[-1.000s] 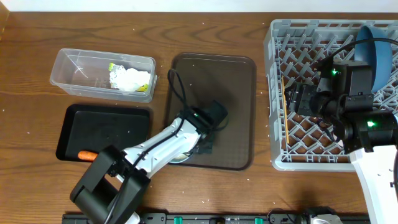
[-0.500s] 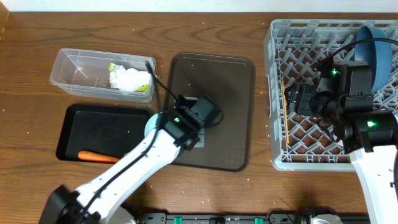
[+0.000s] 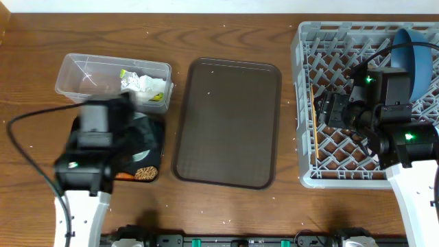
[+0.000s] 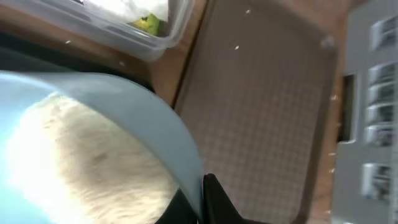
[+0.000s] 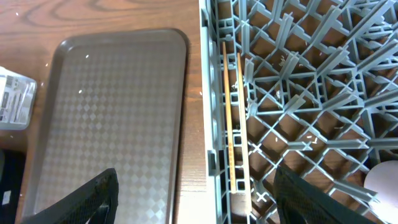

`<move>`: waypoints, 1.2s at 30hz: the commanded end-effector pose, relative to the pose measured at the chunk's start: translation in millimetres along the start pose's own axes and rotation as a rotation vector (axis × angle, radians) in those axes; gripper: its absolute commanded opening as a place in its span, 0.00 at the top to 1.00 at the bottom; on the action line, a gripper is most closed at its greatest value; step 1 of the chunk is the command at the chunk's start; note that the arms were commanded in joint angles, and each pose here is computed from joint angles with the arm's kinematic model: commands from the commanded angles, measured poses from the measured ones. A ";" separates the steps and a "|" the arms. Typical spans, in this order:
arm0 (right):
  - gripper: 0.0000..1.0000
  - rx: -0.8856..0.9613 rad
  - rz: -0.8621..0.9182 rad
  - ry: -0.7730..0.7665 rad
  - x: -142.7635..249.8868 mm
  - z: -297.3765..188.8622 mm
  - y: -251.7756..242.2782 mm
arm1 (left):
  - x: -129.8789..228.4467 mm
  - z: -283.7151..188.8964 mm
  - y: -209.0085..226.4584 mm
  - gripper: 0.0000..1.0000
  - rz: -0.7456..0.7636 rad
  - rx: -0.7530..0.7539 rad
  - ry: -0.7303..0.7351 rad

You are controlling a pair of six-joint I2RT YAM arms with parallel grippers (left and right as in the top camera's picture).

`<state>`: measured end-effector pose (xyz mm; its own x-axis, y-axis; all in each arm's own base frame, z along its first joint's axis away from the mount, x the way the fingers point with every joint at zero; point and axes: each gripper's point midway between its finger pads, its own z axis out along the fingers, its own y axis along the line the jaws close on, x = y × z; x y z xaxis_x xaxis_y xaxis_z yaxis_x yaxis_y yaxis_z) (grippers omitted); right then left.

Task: Sort waste into correct bins and load items into the dishwasher rack
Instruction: 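Carry the bowl left and tip its contents onto the black tray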

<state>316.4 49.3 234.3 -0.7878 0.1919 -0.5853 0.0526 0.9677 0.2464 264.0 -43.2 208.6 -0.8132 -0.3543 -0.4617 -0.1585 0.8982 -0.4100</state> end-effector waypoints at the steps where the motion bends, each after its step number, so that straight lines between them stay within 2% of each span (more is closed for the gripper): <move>1: 0.27 -0.002 0.017 -0.013 -3.4 -3.5 -1.5 | 12.5 2.0 -10.8 0.94 0.017 0.319 0.075; 8: 0.27 -0.004 0.017 -0.008 -2.4 -3.5 -1.0 | -1.6 3.3 17.6 0.94 -0.097 0.652 -0.055; 14: 0.27 -0.003 0.018 -0.004 -1.5 -3.5 -1.3 | -14.5 -9.2 25.2 0.94 -0.102 0.923 -0.181; 20: 0.27 -0.003 0.018 -0.001 -0.6 -3.5 -1.5 | -17.4 2.3 40.7 0.94 -0.155 0.916 -0.178; 27: 0.27 -0.005 0.018 0.001 -0.1 -3.5 -1.1 | -12.4 7.4 42.8 0.94 -0.084 0.904 -0.210; 29: 0.26 -0.006 0.018 -0.001 -0.6 -3.5 -1.0 | -12.0 12.8 46.8 0.94 -0.056 0.871 -0.212; 31: 0.27 -0.006 0.018 -0.001 -0.7 -3.5 -0.9 | -6.4 30.1 61.4 0.94 -0.053 0.752 -0.167; 36: 0.26 -0.006 0.018 -0.001 -0.6 -3.5 -1.0 | -8.8 32.9 63.9 0.94 -0.076 0.782 -0.170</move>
<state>314.4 49.6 232.8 -0.7943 0.1921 -0.5764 0.0539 0.9672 0.2481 277.9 5.6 165.5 -0.7182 -0.5053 -0.4785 0.2661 0.4359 -0.8597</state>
